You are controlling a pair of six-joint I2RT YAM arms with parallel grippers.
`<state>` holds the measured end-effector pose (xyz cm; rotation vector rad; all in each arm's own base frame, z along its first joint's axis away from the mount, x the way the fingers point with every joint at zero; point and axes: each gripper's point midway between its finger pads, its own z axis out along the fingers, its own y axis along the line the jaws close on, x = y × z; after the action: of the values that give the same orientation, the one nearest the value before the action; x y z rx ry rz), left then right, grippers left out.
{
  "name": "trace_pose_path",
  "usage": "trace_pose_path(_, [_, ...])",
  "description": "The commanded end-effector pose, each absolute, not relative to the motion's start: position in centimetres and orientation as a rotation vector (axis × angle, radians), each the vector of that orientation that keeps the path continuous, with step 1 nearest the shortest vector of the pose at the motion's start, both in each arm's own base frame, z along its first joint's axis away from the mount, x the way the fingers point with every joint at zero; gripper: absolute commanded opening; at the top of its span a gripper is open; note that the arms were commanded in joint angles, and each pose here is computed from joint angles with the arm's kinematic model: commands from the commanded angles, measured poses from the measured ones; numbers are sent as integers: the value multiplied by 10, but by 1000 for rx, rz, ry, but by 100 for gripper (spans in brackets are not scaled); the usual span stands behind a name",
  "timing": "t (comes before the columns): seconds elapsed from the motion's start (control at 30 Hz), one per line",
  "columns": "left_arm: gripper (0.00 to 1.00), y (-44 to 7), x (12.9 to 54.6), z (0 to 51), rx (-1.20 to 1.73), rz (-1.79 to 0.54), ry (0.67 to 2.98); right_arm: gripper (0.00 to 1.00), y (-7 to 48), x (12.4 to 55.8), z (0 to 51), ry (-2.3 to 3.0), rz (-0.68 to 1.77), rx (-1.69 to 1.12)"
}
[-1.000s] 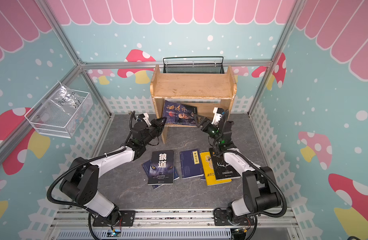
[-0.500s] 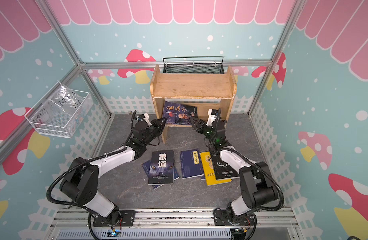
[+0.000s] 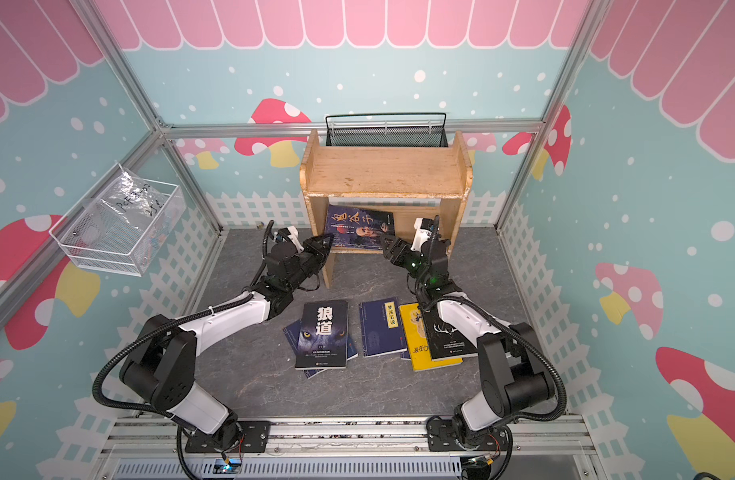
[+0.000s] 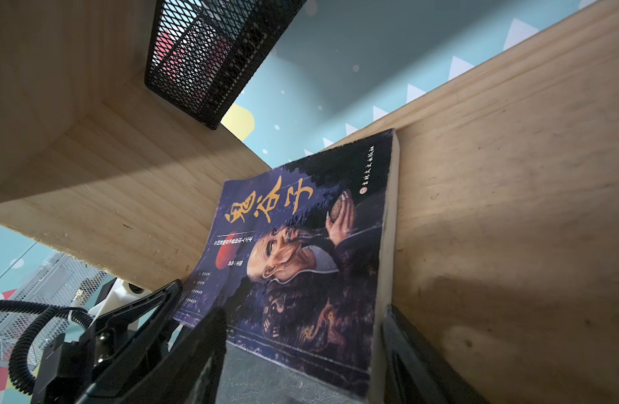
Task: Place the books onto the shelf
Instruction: 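Open both grippers and draw them back from the shelf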
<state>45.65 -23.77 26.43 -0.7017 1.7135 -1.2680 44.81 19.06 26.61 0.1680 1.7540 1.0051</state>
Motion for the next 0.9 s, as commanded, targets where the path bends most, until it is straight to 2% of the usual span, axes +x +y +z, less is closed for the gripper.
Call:
trace_pose_path(0.0, [43, -223, 465, 270, -751, -1202, 1675, 72, 200, 451, 253, 1803, 1007, 165])
trace_pose_path(0.3, [71, -220, 459, 267, -773, -1172, 1716, 71, 201, 450, 252, 1806, 1013, 172])
trace_pose_path(0.63, [80, -199, 448, 258, -806, -1051, 1783, 71, 204, 448, 250, 1811, 1015, 172])
trace_pose_path(0.67, [80, -196, 446, 259, -781, -1022, 1795, 71, 204, 447, 251, 1811, 1015, 168])
trace_pose_path(0.77, [93, -185, 440, 259, -648, -904, 1852, 71, 203, 446, 252, 1813, 1003, 162])
trace_pose_path(0.87, [95, -172, 437, 251, -475, -835, 1930, 71, 201, 445, 252, 1816, 983, 151])
